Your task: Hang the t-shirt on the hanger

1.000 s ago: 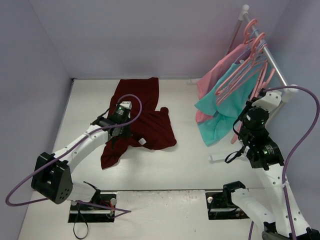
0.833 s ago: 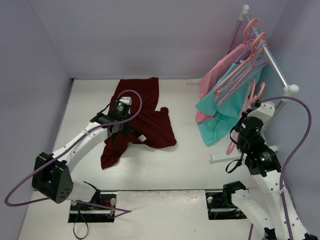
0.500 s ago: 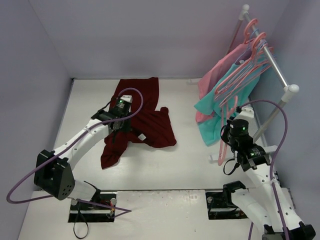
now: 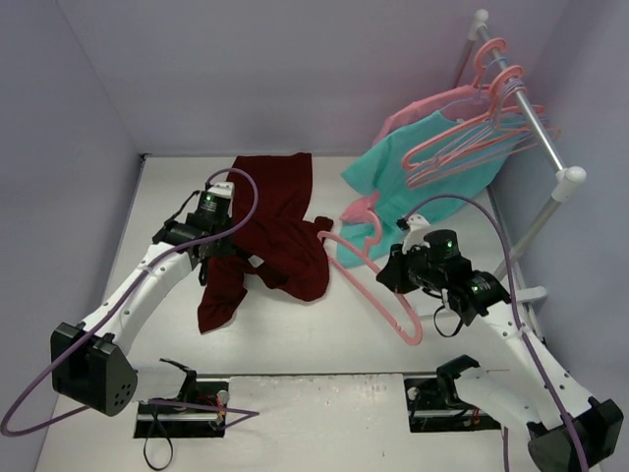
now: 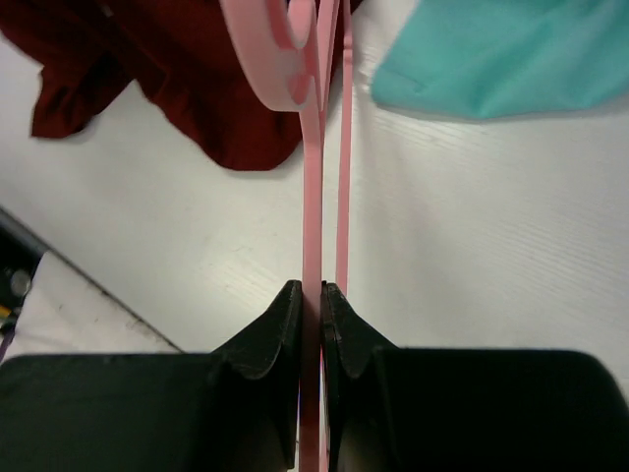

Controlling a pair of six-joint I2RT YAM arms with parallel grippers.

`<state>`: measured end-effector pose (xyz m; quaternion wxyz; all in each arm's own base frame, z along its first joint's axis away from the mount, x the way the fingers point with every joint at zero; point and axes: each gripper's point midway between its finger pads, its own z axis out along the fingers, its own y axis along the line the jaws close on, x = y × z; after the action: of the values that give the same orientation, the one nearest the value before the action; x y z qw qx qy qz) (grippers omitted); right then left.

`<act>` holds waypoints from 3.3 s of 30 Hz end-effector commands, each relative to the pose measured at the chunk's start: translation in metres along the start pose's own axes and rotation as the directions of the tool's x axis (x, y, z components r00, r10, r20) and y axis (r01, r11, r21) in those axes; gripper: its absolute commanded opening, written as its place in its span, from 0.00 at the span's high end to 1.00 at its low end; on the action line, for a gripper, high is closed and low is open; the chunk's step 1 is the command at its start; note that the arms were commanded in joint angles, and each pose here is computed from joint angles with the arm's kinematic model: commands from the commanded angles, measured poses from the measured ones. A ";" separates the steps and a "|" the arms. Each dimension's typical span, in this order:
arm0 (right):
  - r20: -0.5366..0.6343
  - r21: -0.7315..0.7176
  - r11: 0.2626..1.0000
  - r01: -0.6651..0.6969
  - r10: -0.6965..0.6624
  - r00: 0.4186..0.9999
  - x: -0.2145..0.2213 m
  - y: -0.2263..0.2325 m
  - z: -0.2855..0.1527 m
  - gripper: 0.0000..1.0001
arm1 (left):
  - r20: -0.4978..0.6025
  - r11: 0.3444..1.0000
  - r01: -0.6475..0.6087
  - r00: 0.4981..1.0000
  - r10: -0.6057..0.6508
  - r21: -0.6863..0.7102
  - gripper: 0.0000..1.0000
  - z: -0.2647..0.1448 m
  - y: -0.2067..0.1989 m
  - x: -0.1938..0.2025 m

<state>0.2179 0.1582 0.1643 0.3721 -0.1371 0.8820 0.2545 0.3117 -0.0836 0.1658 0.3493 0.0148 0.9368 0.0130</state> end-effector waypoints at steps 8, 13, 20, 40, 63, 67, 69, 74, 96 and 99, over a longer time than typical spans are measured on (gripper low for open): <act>0.220 -0.325 0.880 0.346 -0.286 0.933 -0.079 0.089 -0.038 1.00 | 0.135 0.997 -0.078 0.988 0.076 0.008 1.00 -0.021 0.021 -0.049; 0.258 -0.382 0.828 0.411 -0.331 0.908 -0.091 0.105 -0.045 1.00 | 0.118 0.996 -0.083 0.990 0.079 0.027 1.00 -0.023 0.021 -0.063; 0.285 -0.402 0.787 0.467 -0.377 0.881 -0.101 0.116 -0.043 1.00 | 0.106 0.991 -0.098 0.990 0.088 0.089 1.00 -0.038 0.010 -0.081; 0.339 -0.386 0.729 0.566 -0.459 0.821 -0.128 0.136 -0.028 1.00 | 0.089 0.958 -0.227 0.973 0.215 0.172 1.00 -0.062 -0.005 -0.090; 0.441 -0.261 0.699 0.665 -0.527 0.727 -0.164 0.137 -0.046 1.00 | 0.128 0.900 -0.409 0.911 0.393 0.148 1.00 -0.072 0.007 -0.080; 0.429 -0.278 0.691 0.667 -0.532 0.730 -0.158 0.137 -0.041 1.00 | 0.134 0.901 -0.403 0.913 0.385 0.159 1.00 -0.073 0.004 -0.083; 0.413 -0.310 0.684 0.660 -0.529 0.742 -0.151 0.137 -0.035 1.00 | 0.157 0.902 -0.399 0.914 0.375 0.165 1.00 -0.078 0.002 -0.088; 0.395 -0.362 0.672 0.646 -0.516 0.760 -0.142 0.142 -0.029 1.00 | 0.182 0.908 -0.399 0.909 0.375 0.125 1.00 -0.084 0.007 -0.102; 0.398 -0.339 0.685 0.645 -0.517 0.758 -0.142 0.138 -0.031 1.00 | 0.085 0.934 -0.337 0.940 0.329 0.116 1.00 -0.057 0.004 -0.107; 0.389 -0.345 0.685 0.642 -0.518 0.762 -0.140 0.137 -0.027 1.00 | 0.104 0.927 -0.345 0.938 0.332 0.148 1.00 -0.062 -0.003 -0.107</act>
<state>0.2349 0.2543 0.3166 0.4793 -0.4504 0.6783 0.3277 0.3527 -0.0793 0.2440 0.3191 0.2073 0.9245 0.0238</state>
